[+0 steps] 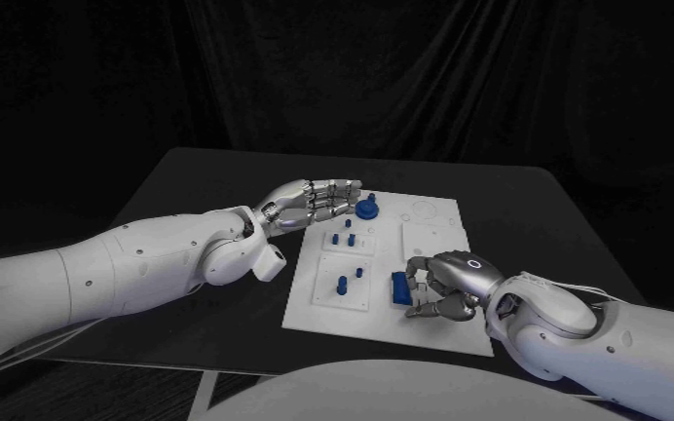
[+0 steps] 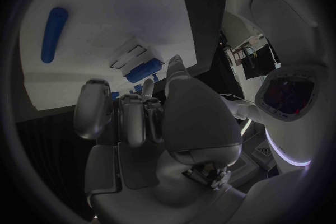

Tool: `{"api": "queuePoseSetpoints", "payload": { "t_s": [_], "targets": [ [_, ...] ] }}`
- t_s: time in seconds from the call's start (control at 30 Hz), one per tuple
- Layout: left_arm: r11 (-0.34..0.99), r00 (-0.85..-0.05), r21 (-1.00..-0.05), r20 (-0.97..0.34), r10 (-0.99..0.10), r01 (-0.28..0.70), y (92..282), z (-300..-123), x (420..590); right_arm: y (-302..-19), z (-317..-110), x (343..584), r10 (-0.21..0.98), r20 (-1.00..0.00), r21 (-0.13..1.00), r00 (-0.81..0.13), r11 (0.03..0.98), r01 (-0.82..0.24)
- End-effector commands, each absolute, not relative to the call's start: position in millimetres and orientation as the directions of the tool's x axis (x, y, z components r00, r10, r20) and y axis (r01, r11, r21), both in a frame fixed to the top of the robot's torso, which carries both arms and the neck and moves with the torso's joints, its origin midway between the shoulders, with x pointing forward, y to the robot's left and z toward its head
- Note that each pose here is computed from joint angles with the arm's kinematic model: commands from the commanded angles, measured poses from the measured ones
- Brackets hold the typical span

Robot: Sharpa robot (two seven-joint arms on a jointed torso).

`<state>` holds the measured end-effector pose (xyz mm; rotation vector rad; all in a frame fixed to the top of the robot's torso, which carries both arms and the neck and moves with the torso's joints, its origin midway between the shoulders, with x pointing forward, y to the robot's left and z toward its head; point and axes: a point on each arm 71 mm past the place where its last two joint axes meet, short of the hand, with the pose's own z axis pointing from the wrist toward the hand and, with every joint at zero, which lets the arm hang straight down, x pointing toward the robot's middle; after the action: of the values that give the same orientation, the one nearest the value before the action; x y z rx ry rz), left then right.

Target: Assemble the parts on the task board

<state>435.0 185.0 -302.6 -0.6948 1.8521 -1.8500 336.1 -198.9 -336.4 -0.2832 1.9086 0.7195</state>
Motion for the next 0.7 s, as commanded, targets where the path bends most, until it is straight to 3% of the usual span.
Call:
{"api": "queuePoseSetpoints", "payload": {
  "t_s": [0.03, 0.23, 0.4, 0.53, 0.7],
  "targets": [
    [-0.039, -0.785, -0.998, 0.058, -0.616, -0.043, 183.7, -301.4, 434.3, -206, -325, 336, 0.201, -0.900, 0.384, -0.388, 0.787, -0.483],
    [-0.038, -0.784, -0.998, 0.057, -0.618, -0.043, 183.9, -301.9, 434.6, -227, -294, 354, 0.259, -0.892, 0.409, -0.370, 0.812, -0.417],
    [-0.038, -0.785, -0.998, 0.057, -0.617, -0.043, 182.8, -302.1, 434.9, -248, -274, 376, 0.246, -0.858, 0.396, -0.451, 0.876, -0.275],
    [-0.039, -0.786, -0.998, 0.058, -0.616, -0.043, 181.9, -302.4, 435.1, -261, -271, 389, 0.157, -0.805, 0.297, -0.572, 0.941, -0.160],
    [-0.039, -0.786, -0.998, 0.058, -0.615, -0.043, 181.5, -302.6, 435.0, -269, -281, 395, 0.015, -0.698, 0.127, -0.716, 0.987, -0.102]
  ]
}}
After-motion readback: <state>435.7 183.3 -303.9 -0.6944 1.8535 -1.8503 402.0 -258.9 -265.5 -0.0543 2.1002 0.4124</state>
